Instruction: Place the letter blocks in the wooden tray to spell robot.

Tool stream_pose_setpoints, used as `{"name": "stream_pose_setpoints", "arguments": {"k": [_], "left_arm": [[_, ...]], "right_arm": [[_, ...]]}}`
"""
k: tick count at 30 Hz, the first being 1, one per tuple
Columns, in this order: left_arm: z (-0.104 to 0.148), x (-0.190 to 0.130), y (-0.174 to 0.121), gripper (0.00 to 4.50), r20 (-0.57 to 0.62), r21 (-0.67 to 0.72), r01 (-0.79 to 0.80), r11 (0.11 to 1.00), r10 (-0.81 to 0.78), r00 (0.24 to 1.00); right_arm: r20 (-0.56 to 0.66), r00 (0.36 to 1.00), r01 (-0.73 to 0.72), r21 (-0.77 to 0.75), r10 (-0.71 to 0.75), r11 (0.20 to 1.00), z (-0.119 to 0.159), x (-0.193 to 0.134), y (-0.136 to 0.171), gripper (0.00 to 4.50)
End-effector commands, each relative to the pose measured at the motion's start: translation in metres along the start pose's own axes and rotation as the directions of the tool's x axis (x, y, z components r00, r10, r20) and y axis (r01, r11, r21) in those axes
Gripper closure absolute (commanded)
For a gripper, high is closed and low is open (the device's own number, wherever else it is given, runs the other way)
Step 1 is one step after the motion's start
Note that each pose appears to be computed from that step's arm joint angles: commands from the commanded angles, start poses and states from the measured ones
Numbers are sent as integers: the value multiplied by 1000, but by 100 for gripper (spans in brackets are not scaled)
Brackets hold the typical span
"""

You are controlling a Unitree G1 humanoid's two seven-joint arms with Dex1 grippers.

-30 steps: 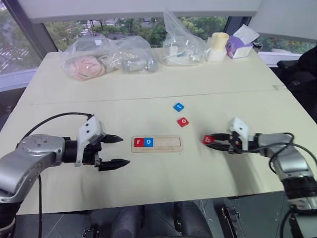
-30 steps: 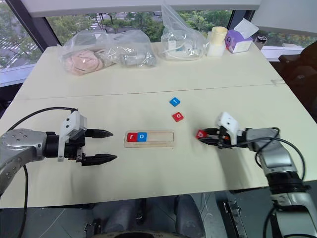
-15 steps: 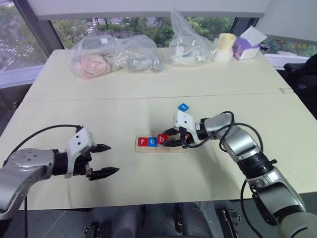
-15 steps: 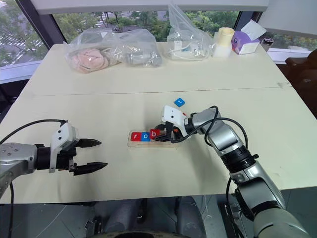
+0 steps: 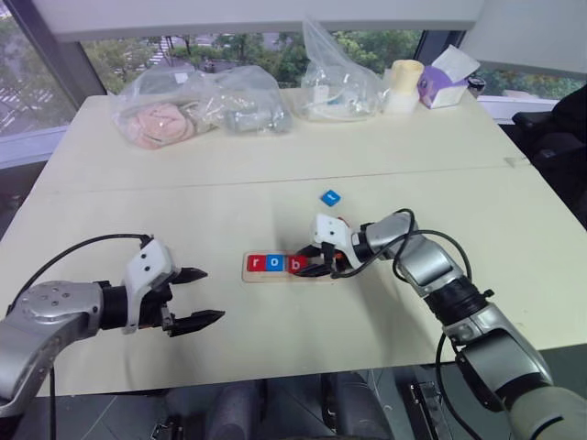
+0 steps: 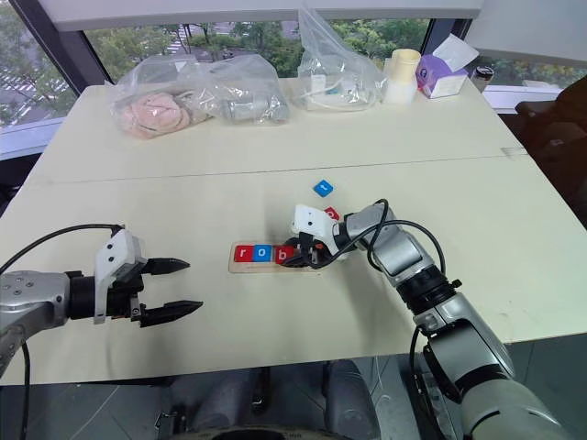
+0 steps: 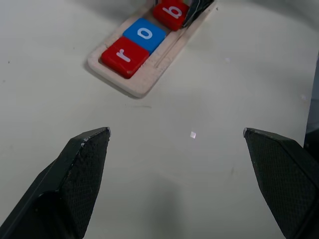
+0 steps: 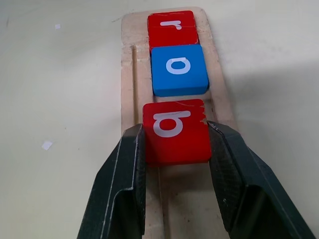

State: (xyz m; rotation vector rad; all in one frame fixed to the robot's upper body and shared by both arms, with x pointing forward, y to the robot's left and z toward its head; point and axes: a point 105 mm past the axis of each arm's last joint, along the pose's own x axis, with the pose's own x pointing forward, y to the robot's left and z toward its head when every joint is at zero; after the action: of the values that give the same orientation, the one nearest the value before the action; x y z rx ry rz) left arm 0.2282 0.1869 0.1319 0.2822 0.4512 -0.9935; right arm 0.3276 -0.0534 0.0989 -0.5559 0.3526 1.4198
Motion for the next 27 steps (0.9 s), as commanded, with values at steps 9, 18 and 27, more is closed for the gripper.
{"name": "stream_pose_setpoints", "arguments": {"k": [9, 18, 27], "left_arm": [[11, 5, 4, 0, 40, 35, -14, 999, 12, 999], [12, 7, 4, 0, 49, 35, -17, 999, 15, 999], [13, 9, 6, 0, 56, 34, -19, 999, 17, 998]], "right_arm": [[34, 999, 41, -40, -40, 998, 13, 7, -10, 333], [54, 998, 48, -47, -45, 998, 17, 7, -10, 2], [128, 986, 112, -8, -110, 994, 28, -7, -13, 2]]}}
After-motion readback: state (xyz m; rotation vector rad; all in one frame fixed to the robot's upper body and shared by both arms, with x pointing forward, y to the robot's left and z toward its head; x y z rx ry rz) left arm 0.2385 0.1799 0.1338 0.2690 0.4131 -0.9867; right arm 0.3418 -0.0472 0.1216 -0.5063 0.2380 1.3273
